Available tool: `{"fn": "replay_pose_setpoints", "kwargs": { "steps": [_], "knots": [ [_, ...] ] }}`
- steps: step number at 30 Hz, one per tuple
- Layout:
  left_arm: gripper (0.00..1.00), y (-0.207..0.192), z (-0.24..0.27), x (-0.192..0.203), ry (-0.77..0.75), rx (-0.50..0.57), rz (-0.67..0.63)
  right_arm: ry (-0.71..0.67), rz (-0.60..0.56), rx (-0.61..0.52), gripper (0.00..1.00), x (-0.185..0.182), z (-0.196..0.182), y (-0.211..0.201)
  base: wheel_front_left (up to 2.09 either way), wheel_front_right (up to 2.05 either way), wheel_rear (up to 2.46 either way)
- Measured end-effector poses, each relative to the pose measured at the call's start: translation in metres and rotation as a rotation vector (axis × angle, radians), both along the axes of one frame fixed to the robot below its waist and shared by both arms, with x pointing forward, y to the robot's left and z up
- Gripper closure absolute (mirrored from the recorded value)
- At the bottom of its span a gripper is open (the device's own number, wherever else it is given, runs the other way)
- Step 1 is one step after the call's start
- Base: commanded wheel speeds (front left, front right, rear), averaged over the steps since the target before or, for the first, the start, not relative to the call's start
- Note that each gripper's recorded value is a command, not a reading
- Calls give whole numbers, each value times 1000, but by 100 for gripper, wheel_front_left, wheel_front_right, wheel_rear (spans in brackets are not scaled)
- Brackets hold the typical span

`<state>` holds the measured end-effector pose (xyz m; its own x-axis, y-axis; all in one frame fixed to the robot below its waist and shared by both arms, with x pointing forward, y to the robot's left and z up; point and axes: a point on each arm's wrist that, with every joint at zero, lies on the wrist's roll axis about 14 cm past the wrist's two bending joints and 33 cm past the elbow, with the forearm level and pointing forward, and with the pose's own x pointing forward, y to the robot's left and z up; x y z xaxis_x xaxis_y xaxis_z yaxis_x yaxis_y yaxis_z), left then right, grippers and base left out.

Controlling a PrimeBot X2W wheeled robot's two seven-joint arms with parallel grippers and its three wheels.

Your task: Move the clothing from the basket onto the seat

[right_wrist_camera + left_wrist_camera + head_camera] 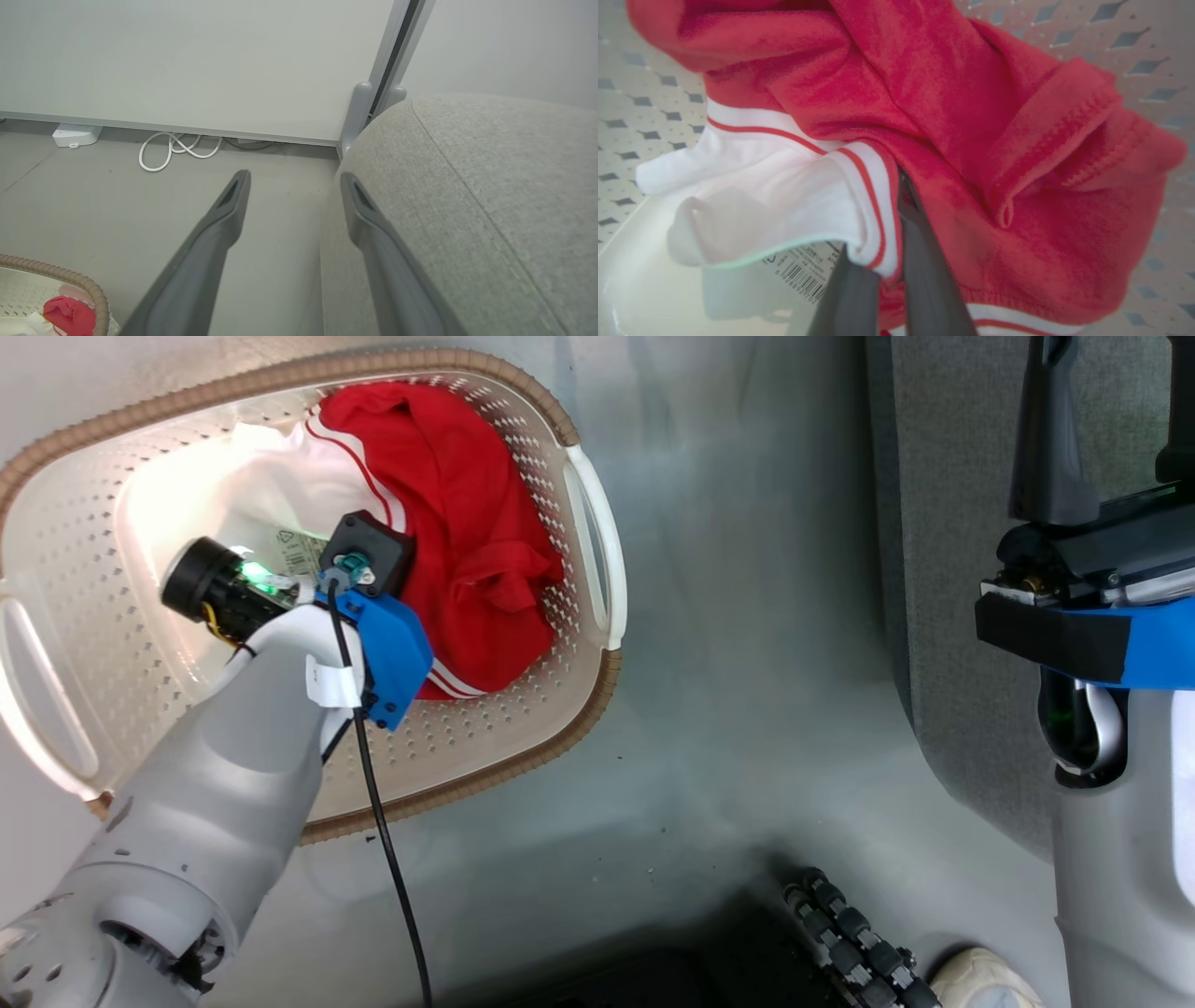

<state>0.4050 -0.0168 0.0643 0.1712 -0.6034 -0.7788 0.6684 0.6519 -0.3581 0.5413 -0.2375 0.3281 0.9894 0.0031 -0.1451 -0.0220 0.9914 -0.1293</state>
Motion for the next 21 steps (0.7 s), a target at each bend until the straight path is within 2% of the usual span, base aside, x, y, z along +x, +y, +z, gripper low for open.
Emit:
{"fn": "replay_pose_setpoints", "kwargs": {
  "steps": [13, 21],
  "knots": [
    [100, -18, 64, 15, -63, -127, 104, -63, 12, 19, 0, 4, 34, 6, 0, 0, 0],
    [100, -27, 138, 38, -171, -236, 180, -116, 17, 35, 0, -5, 73, 10, 0, 0, 0]
  ]
}}
